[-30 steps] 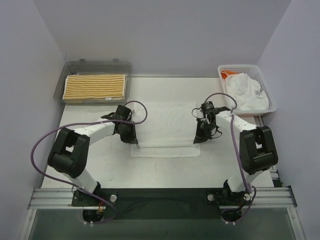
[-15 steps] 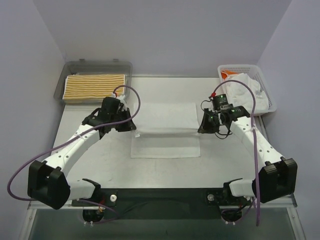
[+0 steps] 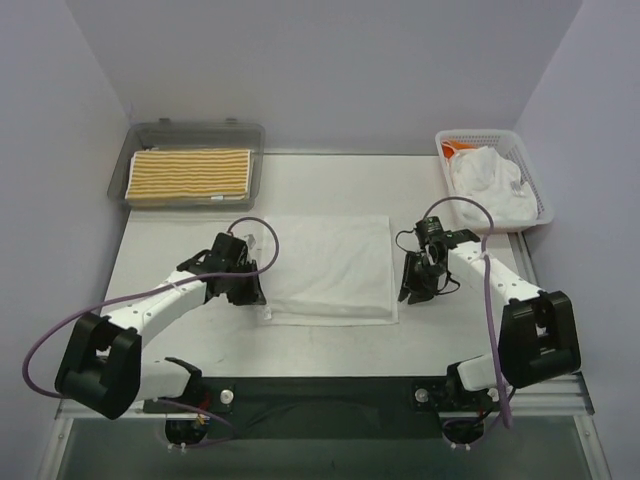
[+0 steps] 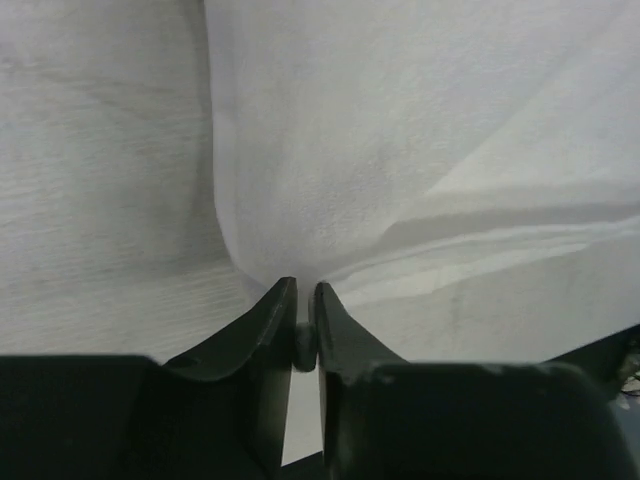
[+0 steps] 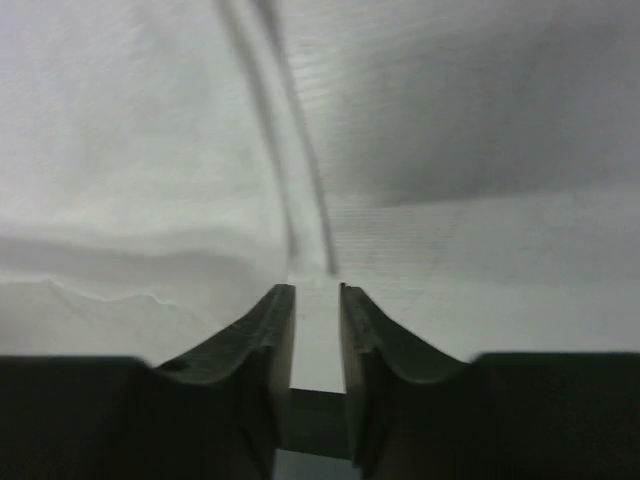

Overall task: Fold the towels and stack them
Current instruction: Fold the towel

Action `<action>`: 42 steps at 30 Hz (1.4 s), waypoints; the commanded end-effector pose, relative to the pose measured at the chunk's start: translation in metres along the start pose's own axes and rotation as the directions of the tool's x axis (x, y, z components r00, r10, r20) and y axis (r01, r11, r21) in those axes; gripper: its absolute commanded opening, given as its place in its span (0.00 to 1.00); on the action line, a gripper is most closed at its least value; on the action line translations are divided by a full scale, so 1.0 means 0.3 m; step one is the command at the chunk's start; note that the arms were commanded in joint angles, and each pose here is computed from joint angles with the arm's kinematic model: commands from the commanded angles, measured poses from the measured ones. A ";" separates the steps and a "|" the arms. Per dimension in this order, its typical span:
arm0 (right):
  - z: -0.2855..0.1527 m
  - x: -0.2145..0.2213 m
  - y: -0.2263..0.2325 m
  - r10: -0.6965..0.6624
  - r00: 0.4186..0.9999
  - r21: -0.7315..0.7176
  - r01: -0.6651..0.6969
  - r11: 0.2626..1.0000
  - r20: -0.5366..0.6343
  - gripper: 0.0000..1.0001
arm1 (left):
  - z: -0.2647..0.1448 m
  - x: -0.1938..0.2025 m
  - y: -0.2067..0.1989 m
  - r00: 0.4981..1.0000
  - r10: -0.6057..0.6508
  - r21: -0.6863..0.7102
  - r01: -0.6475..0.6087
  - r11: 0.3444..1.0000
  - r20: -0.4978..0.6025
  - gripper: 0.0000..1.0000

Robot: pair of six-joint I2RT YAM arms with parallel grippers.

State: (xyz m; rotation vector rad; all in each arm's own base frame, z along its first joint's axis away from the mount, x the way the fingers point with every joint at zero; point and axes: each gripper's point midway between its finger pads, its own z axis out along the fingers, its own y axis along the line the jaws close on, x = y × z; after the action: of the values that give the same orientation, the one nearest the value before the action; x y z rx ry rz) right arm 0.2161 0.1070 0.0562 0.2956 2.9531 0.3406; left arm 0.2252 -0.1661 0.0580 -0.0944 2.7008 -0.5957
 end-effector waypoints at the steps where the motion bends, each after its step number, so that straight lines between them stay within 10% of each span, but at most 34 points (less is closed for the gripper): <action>1: 0.009 0.044 -0.144 0.022 1.000 0.184 -0.019 0.983 -0.015 0.33 | -0.008 0.038 0.119 1.000 -0.024 -0.159 0.024 0.987 0.002 0.31; 9: -0.100 0.089 -0.058 -0.021 0.994 0.034 0.018 0.999 0.107 0.48 | -0.209 0.053 0.019 0.988 -0.051 -0.014 0.054 0.998 0.147 0.72; 15: -0.059 0.104 -0.035 -0.009 0.996 0.051 0.005 0.999 0.087 0.42 | -0.240 0.051 0.023 0.969 -0.104 0.022 0.102 0.995 0.225 0.73; 26: 0.111 0.221 0.042 0.414 0.910 -0.202 -0.403 0.893 0.013 0.54 | -0.105 0.072 0.132 0.912 -0.308 -0.056 0.334 0.941 0.272 0.73; 42: 0.170 0.277 0.038 0.479 0.877 -0.208 -0.476 0.854 -0.041 0.46 | -0.030 0.086 0.157 0.889 -0.360 -0.042 0.387 0.921 0.283 0.68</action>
State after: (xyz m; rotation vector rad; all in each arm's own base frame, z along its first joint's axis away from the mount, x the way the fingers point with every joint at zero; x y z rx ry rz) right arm 0.1630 0.1506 0.0121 0.9498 2.6942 0.7639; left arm 0.1847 -0.1193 0.0290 -0.6758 2.5185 -0.4791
